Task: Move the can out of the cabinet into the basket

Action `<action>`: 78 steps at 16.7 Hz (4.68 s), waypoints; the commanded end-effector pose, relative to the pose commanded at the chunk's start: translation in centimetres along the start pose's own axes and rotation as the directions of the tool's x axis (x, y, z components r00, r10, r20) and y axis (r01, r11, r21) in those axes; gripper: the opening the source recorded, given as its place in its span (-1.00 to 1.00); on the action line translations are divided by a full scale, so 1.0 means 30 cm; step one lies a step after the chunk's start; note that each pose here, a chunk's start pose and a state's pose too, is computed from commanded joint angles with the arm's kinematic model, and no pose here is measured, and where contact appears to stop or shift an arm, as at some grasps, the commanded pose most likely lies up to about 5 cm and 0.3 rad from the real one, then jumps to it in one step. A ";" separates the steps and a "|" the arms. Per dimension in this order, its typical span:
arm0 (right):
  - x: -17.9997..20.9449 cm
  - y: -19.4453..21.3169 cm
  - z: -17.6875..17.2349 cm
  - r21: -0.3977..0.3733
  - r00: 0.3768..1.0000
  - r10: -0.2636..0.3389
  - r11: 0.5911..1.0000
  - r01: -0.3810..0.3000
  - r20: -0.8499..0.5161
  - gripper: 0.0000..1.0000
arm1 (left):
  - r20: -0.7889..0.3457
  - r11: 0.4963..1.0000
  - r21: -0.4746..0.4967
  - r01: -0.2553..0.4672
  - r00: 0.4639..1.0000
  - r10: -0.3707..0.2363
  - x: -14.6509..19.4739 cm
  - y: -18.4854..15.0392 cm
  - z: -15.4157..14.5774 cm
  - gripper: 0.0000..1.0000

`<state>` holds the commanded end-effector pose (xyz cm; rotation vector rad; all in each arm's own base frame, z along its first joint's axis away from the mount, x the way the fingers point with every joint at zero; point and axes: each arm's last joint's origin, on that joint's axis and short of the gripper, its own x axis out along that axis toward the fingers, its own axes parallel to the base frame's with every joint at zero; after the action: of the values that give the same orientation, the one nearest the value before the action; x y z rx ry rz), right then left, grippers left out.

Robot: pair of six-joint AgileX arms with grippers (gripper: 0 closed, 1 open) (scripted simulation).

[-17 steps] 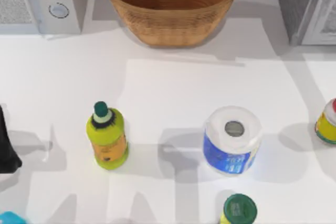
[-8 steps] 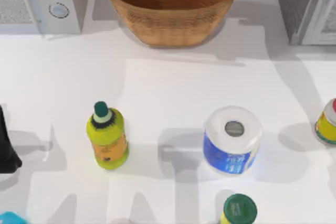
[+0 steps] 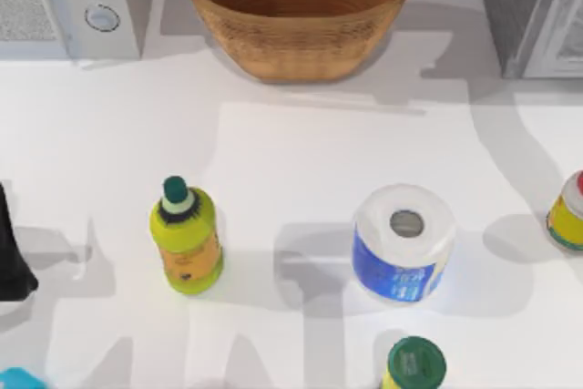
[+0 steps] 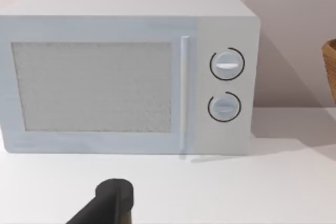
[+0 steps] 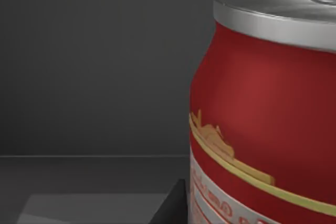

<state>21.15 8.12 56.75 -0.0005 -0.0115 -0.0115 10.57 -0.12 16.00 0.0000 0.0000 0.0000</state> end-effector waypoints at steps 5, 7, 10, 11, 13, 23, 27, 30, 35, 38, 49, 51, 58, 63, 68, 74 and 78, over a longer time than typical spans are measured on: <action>-0.023 -0.021 -0.012 0.006 1.000 0.002 1.000 -0.002 0.011 -1.00 | 0.000 1.000 0.000 0.000 1.000 0.000 0.000 0.000 0.000 1.00; -0.058 -0.047 -0.036 0.009 1.000 0.004 1.000 -0.004 0.021 -1.00 | 0.000 1.000 0.000 0.000 1.000 0.000 0.000 0.000 0.000 1.00; -0.118 -0.096 -0.122 0.006 1.000 0.004 1.000 -0.005 0.019 -1.00 | 0.000 1.000 0.000 0.000 1.000 0.000 0.000 0.000 0.000 1.00; -0.139 -0.113 -0.168 0.003 1.000 0.004 1.000 -0.004 0.011 -1.00 | 0.000 1.000 0.000 0.000 1.000 0.000 0.000 0.000 0.000 1.00; -0.177 -0.146 -0.293 -0.006 1.000 0.002 1.000 -0.002 -0.017 -1.00 | 0.000 1.000 0.000 0.000 1.000 0.000 0.000 0.000 0.000 1.00; -0.343 -0.259 -1.144 -0.007 0.994 0.005 1.000 -0.006 -0.108 -1.00 | 0.000 1.000 0.000 0.000 1.000 0.000 0.000 0.000 0.000 1.00; -0.364 -0.274 -1.314 0.000 0.999 0.011 1.000 -0.011 -0.038 -1.00 | 0.000 1.000 0.000 0.000 1.000 0.000 0.000 0.000 0.000 1.00; -0.365 -0.278 -1.354 0.001 1.000 0.011 1.000 -0.011 -0.012 -1.00 | 0.000 1.000 0.000 0.000 1.000 0.000 0.000 0.000 0.000 1.00; -0.363 -0.277 -1.364 0.002 1.000 0.014 1.000 -0.014 -0.028 -1.00 | 0.000 1.000 0.000 0.000 1.000 0.000 0.000 0.000 0.000 1.00; -0.360 -0.271 -1.306 0.002 1.000 0.013 1.000 -0.013 -0.013 -1.00 | 0.000 1.000 0.000 0.000 1.000 0.000 0.000 0.000 0.000 1.00; 0.048 -0.064 -0.739 0.007 1.000 0.012 1.000 -0.012 0.027 -1.00 | 0.000 1.000 0.000 0.000 1.000 0.000 0.000 0.000 0.000 1.00; 0.210 0.047 -0.699 0.008 1.000 0.013 1.000 -0.013 0.021 -1.00 | 0.000 1.000 0.000 0.000 1.000 0.000 0.000 0.000 0.000 1.00; 0.657 0.538 -0.885 0.005 1.000 0.015 1.000 -0.015 -0.003 -1.00 | 0.000 1.000 0.000 0.000 1.000 0.000 0.000 0.000 0.000 1.00; 0.754 0.768 -1.088 0.005 1.000 0.014 1.000 -0.014 -0.011 -1.00 | 0.000 1.000 0.000 0.000 1.000 0.000 0.000 0.000 0.000 1.00; 0.763 0.811 -1.130 0.006 1.000 0.014 1.000 -0.014 -0.010 -1.00 | 0.000 1.000 0.000 0.000 1.000 0.000 0.000 0.000 0.000 1.00; 0.798 0.806 -1.151 0.005 1.000 0.009 1.000 -0.009 -0.015 -1.00 | 0.000 1.000 0.000 0.000 1.000 0.000 0.000 0.000 0.000 1.00; 0.837 0.812 -1.164 0.006 1.000 0.013 1.000 -0.013 -0.011 -1.00 | 0.000 1.000 0.000 0.000 1.000 0.000 0.000 0.000 0.000 1.00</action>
<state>46.94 32.18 22.12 0.0058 -0.0010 0.0014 10.57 -0.12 16.00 0.0000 0.0000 0.0000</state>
